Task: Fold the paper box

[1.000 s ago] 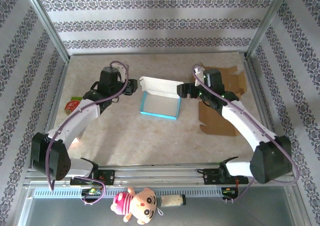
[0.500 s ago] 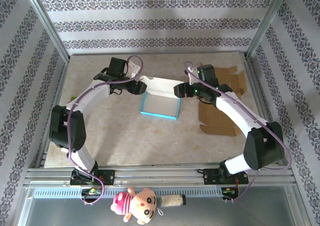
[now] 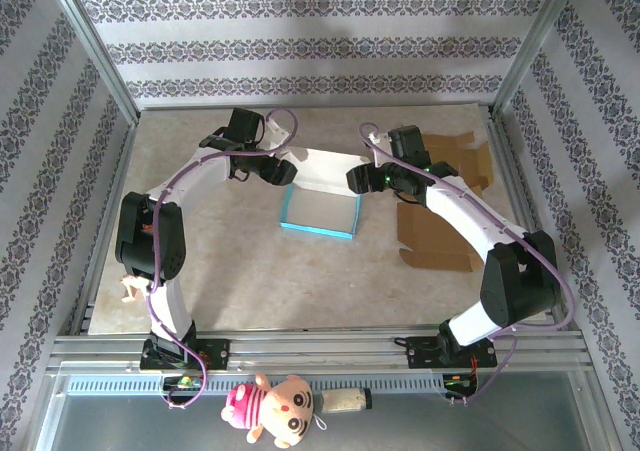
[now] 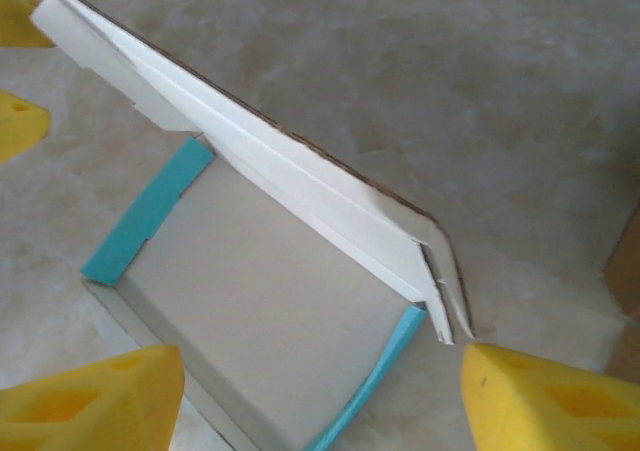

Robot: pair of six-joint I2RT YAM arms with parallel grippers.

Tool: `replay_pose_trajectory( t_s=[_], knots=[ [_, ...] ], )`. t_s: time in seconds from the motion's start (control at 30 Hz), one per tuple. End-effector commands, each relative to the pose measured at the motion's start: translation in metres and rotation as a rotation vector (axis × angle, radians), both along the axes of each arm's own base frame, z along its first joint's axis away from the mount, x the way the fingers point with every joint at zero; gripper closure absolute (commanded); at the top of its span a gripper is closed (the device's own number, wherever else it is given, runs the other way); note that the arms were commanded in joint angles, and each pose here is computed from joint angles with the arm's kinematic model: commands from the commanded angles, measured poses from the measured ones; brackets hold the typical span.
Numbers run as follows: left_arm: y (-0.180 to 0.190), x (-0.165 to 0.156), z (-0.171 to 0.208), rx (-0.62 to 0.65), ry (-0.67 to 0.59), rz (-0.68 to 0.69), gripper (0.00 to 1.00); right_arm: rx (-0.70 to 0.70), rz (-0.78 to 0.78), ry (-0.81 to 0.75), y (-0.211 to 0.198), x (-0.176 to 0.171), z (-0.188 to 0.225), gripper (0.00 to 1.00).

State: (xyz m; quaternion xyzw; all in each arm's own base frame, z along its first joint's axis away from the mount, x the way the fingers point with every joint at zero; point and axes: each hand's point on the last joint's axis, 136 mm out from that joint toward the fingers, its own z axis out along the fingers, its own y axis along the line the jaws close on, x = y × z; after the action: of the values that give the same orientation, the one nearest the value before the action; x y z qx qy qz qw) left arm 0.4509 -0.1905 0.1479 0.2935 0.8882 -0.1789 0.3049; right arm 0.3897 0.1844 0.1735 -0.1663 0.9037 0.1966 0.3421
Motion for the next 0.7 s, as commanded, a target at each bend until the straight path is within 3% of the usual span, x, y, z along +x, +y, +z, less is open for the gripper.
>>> replay_pose_trajectory(
  t_s=[0.0,0.1,0.2,0.67],
  knots=[
    [0.011,0.005,0.008,0.032,-0.023,0.013,0.29,-0.059,-0.042,-0.077,-0.010,0.005,0.015,0.21],
    [0.014,0.006,0.014,0.039,-0.046,0.021,0.23,-0.067,-0.027,-0.105,-0.009,0.006,0.018,0.11],
    [0.013,0.010,0.015,0.026,-0.031,0.005,0.21,-0.063,-0.002,-0.084,-0.004,0.013,0.014,0.10],
    [-0.002,0.015,0.002,0.004,0.082,-0.080,0.25,-0.046,0.012,0.017,0.007,0.025,-0.011,0.43]
  ],
)
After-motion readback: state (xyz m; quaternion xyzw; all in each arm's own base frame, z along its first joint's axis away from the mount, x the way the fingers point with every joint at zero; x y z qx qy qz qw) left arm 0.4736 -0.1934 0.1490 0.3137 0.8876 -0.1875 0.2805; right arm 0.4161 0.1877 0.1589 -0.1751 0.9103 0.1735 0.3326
